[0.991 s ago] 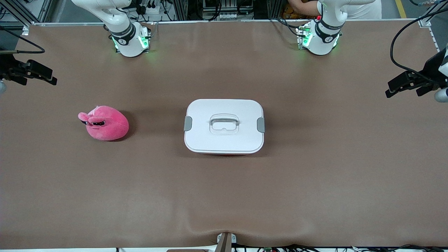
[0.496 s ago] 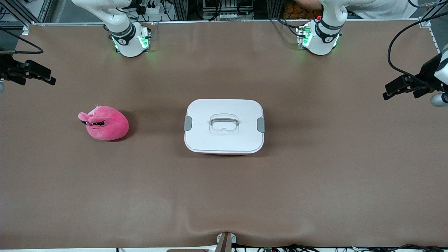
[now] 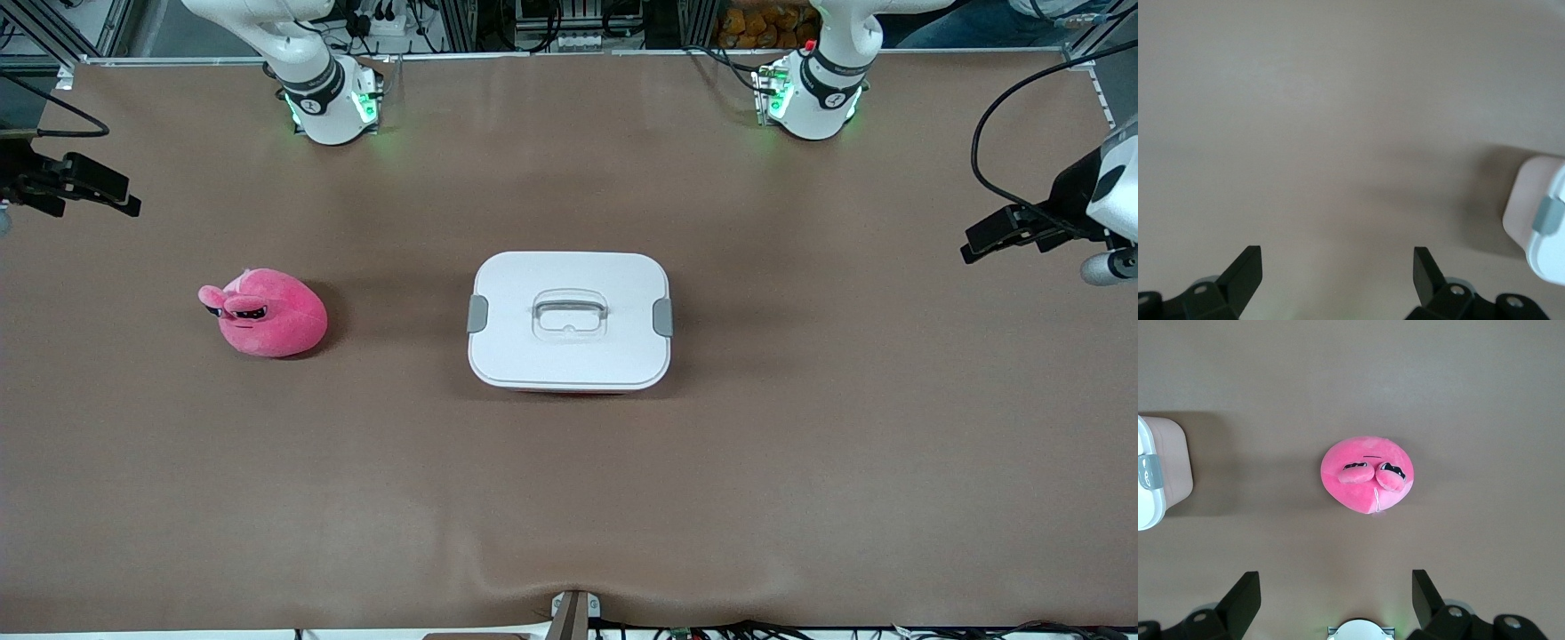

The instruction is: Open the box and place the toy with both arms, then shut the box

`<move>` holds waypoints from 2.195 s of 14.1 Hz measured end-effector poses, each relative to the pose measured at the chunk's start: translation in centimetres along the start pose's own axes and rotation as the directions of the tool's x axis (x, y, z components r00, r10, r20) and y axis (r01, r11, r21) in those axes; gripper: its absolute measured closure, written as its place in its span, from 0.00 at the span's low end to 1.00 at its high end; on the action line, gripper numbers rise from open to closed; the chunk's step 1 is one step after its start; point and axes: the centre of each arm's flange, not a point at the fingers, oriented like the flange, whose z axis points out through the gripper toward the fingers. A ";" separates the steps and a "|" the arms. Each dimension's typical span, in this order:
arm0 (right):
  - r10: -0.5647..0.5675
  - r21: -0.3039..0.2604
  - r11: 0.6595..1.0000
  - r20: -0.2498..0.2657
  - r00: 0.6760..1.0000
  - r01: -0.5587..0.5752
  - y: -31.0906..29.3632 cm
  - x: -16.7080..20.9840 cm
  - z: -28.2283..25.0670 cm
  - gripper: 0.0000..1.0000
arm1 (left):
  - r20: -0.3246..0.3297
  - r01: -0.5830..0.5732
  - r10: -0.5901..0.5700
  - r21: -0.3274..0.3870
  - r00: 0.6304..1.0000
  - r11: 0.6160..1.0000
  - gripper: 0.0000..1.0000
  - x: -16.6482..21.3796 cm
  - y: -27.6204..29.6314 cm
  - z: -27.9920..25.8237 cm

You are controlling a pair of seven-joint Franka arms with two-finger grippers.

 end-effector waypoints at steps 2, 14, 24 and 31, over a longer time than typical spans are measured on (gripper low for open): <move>-0.001 0.000 1.000 0.000 1.000 0.001 0.0 0.0 0.0 0.00 | 0.002 0.064 -0.064 0.021 0.998 0.998 0.00 -0.3 1.8 0.5; -0.005 0.000 1.000 0.002 1.000 0.005 0.0 0.0 0.1 0.00 | 0.010 0.388 -0.388 0.027 0.922 0.921 0.00 0.2 6.8 2.1; -0.014 0.000 1.000 0.003 1.000 0.014 0.0 0.0 0.1 0.00 | 0.054 0.646 -0.645 0.001 0.762 0.763 0.00 0.1 11.1 2.5; -0.014 0.000 1.000 0.013 1.000 0.014 0.0 0.1 0.6 0.00 | 0.097 0.782 -0.778 -0.003 0.620 0.623 0.00 0.2 14.3 2.9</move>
